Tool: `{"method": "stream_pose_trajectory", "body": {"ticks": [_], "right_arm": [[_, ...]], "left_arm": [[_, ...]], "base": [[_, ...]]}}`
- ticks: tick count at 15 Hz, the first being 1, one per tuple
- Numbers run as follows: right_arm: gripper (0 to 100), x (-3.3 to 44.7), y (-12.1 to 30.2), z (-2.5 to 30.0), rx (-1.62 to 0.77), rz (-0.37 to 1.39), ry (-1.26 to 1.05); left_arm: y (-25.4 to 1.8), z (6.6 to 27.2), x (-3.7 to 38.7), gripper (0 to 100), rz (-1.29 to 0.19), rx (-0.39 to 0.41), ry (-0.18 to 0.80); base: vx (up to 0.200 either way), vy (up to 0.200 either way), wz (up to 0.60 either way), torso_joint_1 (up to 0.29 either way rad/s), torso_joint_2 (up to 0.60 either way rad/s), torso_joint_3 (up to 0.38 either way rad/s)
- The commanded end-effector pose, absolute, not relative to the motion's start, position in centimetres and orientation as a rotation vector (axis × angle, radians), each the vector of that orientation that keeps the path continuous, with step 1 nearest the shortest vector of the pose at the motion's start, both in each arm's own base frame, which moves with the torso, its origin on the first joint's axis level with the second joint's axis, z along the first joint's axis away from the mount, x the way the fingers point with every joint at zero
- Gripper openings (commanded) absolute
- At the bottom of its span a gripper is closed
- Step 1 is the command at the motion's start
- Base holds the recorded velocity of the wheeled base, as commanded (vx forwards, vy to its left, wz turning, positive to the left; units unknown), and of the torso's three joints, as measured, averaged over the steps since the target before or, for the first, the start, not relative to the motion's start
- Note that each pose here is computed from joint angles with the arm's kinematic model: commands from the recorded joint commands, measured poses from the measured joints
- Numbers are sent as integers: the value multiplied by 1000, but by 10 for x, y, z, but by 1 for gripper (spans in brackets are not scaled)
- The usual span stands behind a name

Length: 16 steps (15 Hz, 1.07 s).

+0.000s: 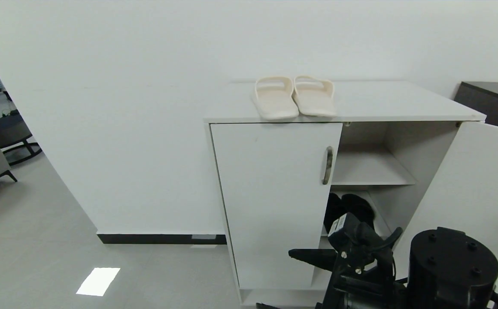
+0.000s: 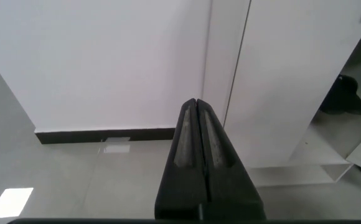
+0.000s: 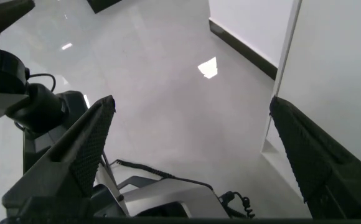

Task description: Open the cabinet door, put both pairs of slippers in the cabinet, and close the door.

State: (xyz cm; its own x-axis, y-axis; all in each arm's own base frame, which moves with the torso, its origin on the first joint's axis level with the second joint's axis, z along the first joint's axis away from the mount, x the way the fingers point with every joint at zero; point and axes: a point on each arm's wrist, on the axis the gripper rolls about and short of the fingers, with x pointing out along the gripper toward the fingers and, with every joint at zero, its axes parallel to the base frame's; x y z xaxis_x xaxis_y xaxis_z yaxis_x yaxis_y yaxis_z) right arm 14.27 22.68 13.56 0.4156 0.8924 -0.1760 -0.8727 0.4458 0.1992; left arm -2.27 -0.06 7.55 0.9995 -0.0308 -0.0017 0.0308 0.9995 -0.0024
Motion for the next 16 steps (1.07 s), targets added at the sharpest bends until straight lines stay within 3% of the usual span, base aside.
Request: {"method": "stream_pose_trajectory", "body": {"ticks": [1,16], "right_arm": [[100,143,227,135,80,1110,273],[100,142,227,135,80,1109,272]], "left_arm": [[-1,76,-23,0,-31,-3,2],[-1,76,-23,0,-31,-3,3]], "base": [[0,0,0,193,-466,-295],[0,0,0,226,-508,-286]]}}
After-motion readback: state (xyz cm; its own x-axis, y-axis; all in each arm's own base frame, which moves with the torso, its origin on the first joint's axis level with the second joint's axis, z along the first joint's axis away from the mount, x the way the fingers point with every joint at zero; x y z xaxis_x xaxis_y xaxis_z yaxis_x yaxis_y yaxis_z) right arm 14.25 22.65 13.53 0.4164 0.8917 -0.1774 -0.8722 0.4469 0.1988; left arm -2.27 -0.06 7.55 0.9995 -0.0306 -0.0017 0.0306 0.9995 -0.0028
